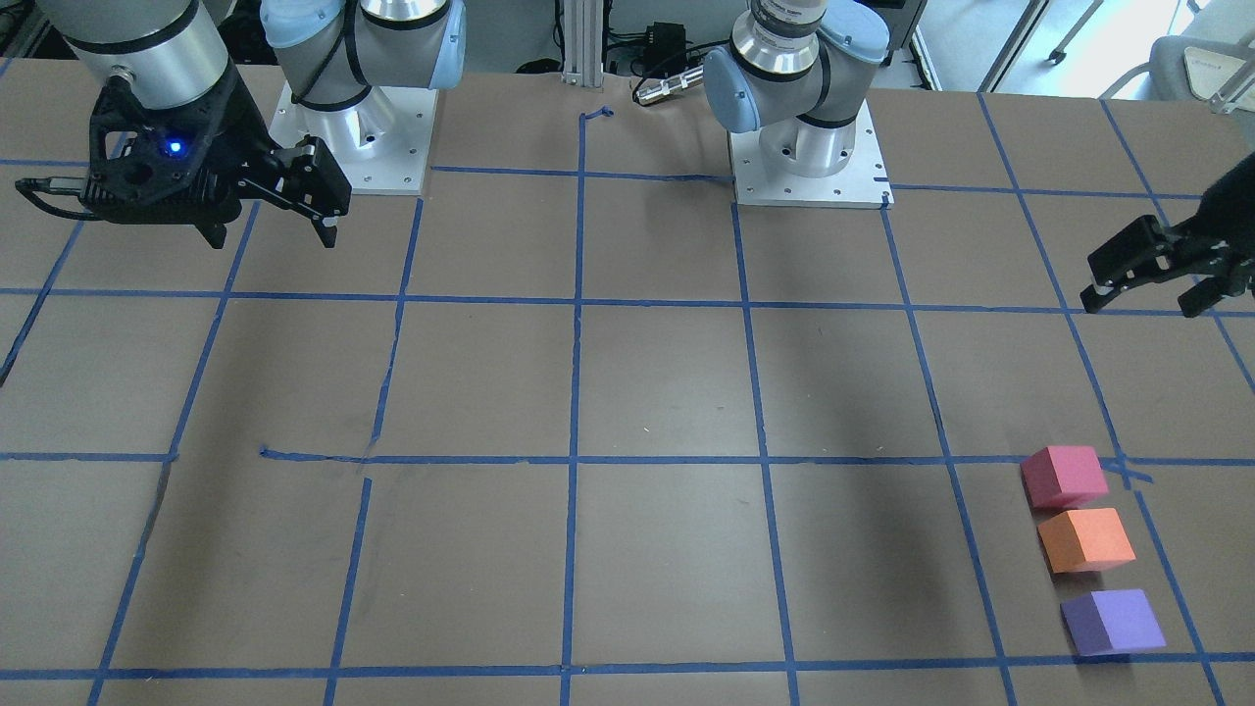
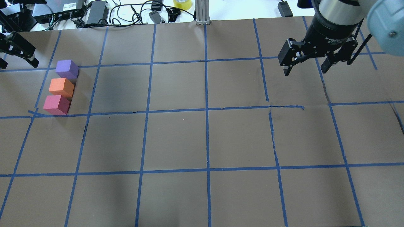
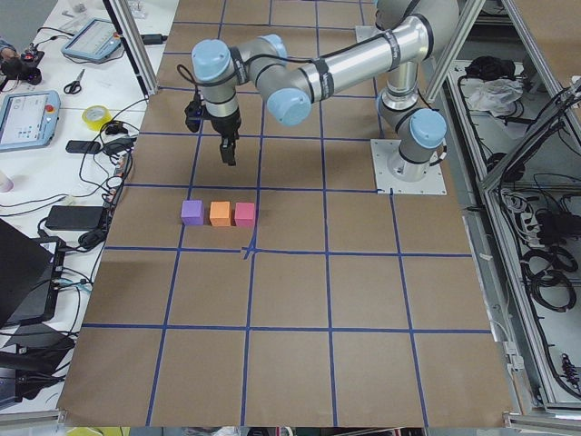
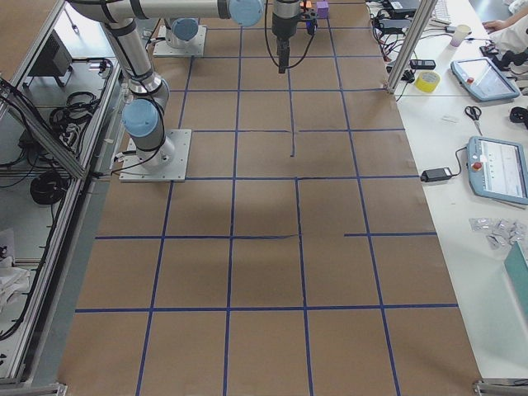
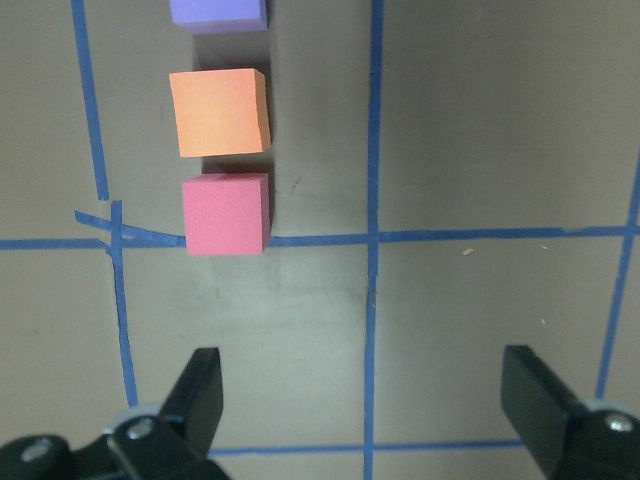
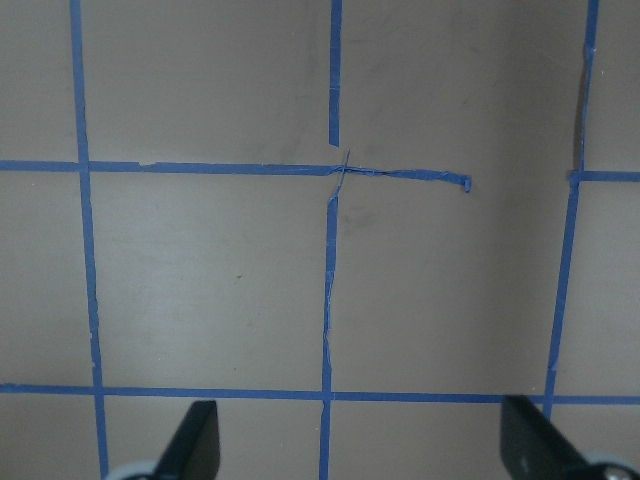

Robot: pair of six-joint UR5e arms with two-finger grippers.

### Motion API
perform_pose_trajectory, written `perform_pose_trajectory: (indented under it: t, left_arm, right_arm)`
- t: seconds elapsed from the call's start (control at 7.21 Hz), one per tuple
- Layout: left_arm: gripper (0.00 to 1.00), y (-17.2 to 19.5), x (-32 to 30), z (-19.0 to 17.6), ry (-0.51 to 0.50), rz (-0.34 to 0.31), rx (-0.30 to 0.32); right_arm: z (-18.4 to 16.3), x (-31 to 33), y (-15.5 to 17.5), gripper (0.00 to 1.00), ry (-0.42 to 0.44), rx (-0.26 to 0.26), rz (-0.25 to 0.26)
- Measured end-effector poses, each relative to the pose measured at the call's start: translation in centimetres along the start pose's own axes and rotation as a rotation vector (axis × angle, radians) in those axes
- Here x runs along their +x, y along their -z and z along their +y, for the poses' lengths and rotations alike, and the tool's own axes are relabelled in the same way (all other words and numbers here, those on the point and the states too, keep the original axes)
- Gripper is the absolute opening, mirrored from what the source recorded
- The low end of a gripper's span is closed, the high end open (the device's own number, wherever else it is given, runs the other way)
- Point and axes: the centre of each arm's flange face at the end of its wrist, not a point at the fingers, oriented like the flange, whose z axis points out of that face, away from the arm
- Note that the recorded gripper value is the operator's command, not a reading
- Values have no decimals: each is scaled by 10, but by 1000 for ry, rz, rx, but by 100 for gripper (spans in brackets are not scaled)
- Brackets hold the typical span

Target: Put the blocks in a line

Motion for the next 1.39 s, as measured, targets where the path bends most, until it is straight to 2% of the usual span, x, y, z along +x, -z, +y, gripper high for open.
perform_pose_trajectory:
  t: [0.28, 0.55, 0.83, 1.11, 1.39]
  left_arm:
    - [100, 16, 77, -4, 44, -6, 31]
    - [100, 10, 185, -11, 114, -6, 76]
    - [100, 2, 258, -7, 72, -3, 151]
    - [100, 7, 271, 6, 53, 1, 170]
    - [100, 20, 270, 36, 52, -7, 123]
  right_arm:
    - [0, 0, 0, 100, 0, -2, 1]
    - [0, 1, -1, 100, -1, -3, 2]
    - [0, 1, -2, 100, -3, -5, 2]
    - [0, 1, -3, 100, -5, -9, 3]
    - [0, 1, -4, 100, -11, -10, 4]
